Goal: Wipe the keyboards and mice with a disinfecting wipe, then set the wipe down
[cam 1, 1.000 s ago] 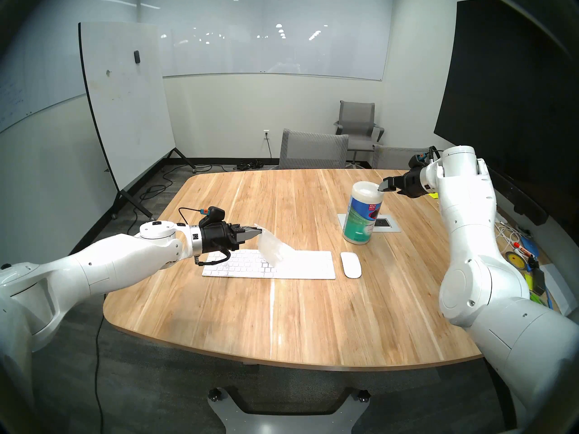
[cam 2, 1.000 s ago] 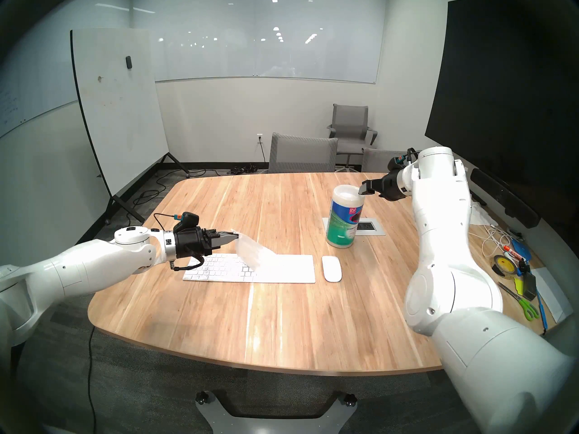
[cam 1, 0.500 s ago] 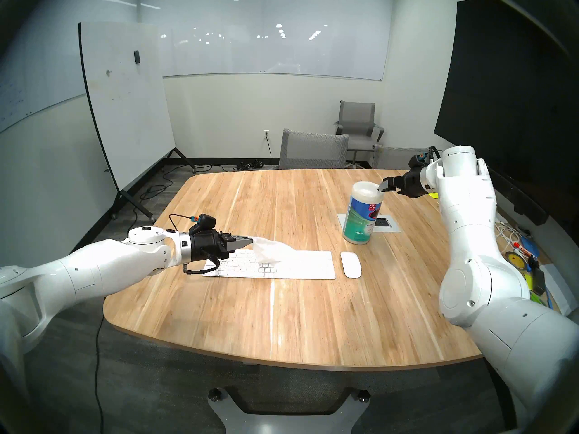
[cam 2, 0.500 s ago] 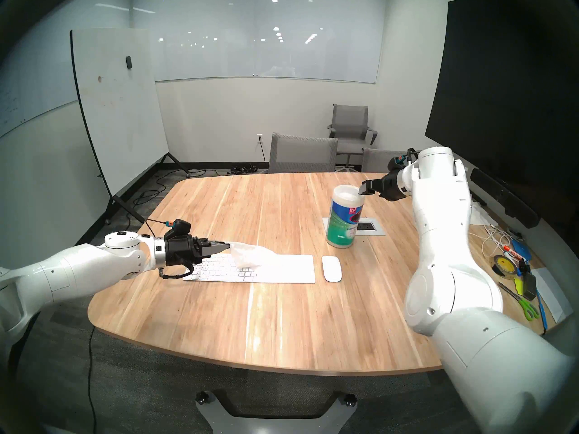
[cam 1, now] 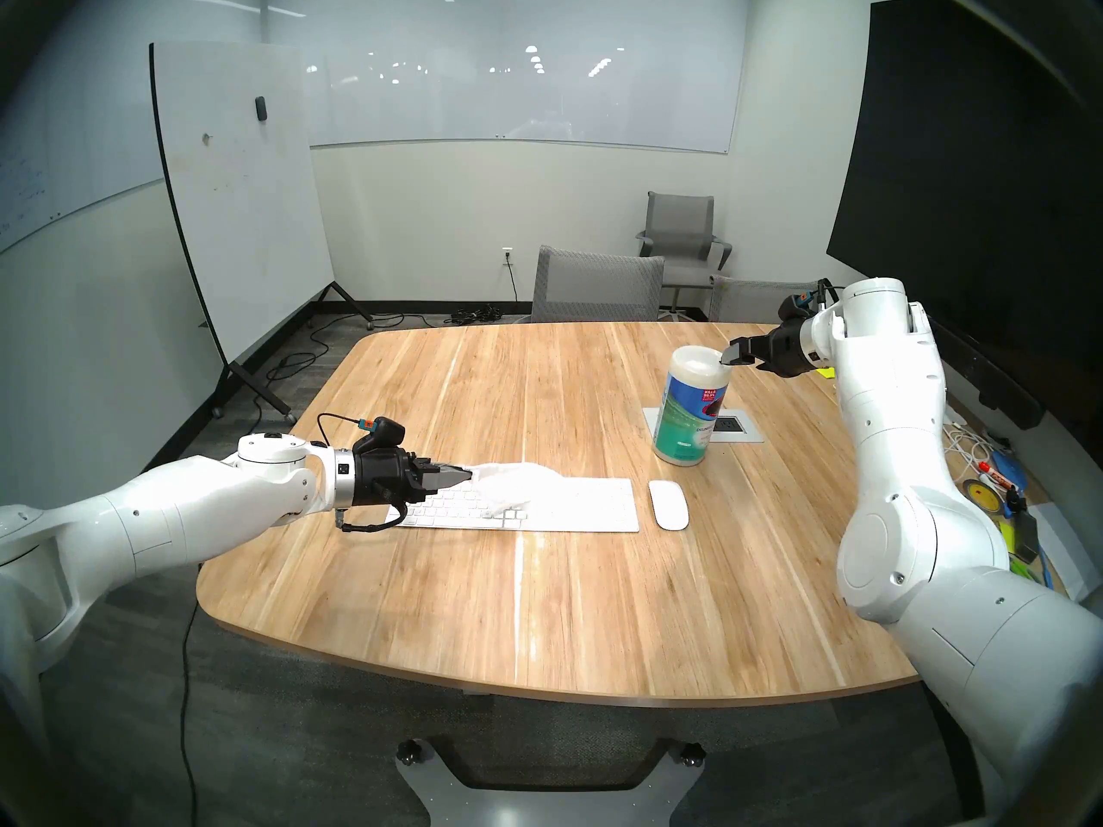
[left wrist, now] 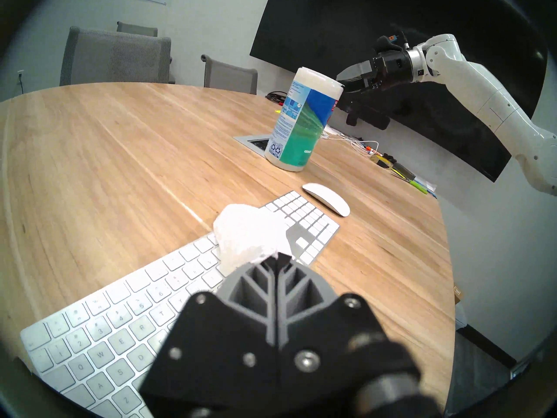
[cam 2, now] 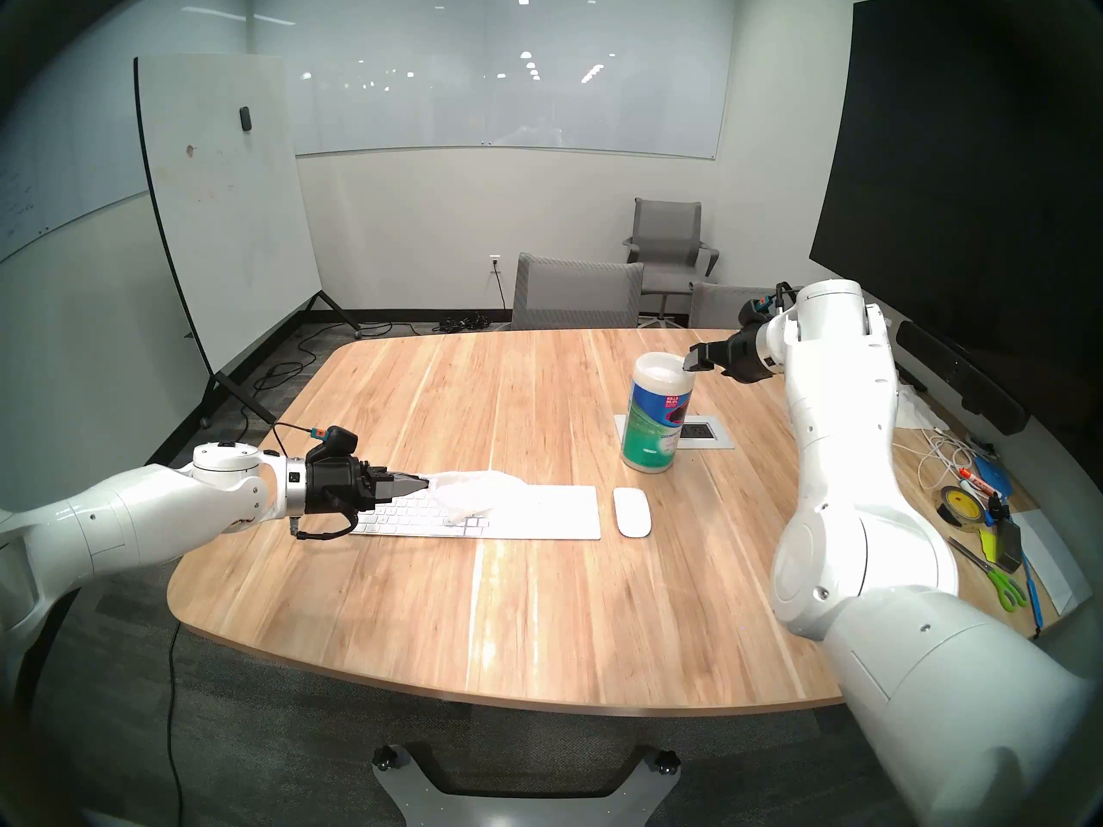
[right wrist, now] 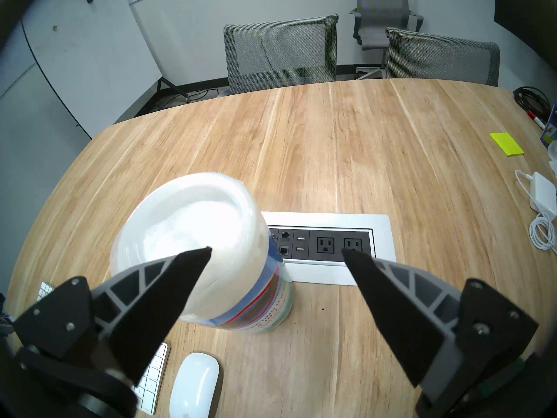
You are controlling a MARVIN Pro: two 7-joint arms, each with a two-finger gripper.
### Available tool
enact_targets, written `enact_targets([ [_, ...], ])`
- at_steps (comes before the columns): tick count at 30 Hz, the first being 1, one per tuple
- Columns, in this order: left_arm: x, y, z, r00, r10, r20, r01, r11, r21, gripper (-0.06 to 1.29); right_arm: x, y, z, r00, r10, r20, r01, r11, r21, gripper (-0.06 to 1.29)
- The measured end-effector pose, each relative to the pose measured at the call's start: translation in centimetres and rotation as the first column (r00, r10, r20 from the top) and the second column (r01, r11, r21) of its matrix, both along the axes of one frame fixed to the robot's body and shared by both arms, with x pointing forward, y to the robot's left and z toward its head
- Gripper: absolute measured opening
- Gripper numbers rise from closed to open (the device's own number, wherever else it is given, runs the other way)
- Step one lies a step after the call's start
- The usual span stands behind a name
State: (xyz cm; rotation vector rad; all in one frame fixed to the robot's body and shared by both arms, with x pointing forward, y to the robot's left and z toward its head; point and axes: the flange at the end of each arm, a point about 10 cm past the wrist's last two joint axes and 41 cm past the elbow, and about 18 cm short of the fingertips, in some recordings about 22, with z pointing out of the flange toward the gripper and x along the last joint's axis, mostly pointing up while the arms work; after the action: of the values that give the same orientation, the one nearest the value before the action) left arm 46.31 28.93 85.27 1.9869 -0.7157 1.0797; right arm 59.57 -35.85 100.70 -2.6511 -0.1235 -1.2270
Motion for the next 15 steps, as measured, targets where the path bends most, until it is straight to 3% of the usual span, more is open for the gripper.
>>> enact_targets([
  [15, -1.1, 2.1, -0.1, 0.996, 0.032, -0.086, -0.031, 0.999, 0.020, -0.02, 0.0, 0.0, 0.0, 1.000, 0.000, 0.000, 0.000, 1.000, 0.000, 1.23],
])
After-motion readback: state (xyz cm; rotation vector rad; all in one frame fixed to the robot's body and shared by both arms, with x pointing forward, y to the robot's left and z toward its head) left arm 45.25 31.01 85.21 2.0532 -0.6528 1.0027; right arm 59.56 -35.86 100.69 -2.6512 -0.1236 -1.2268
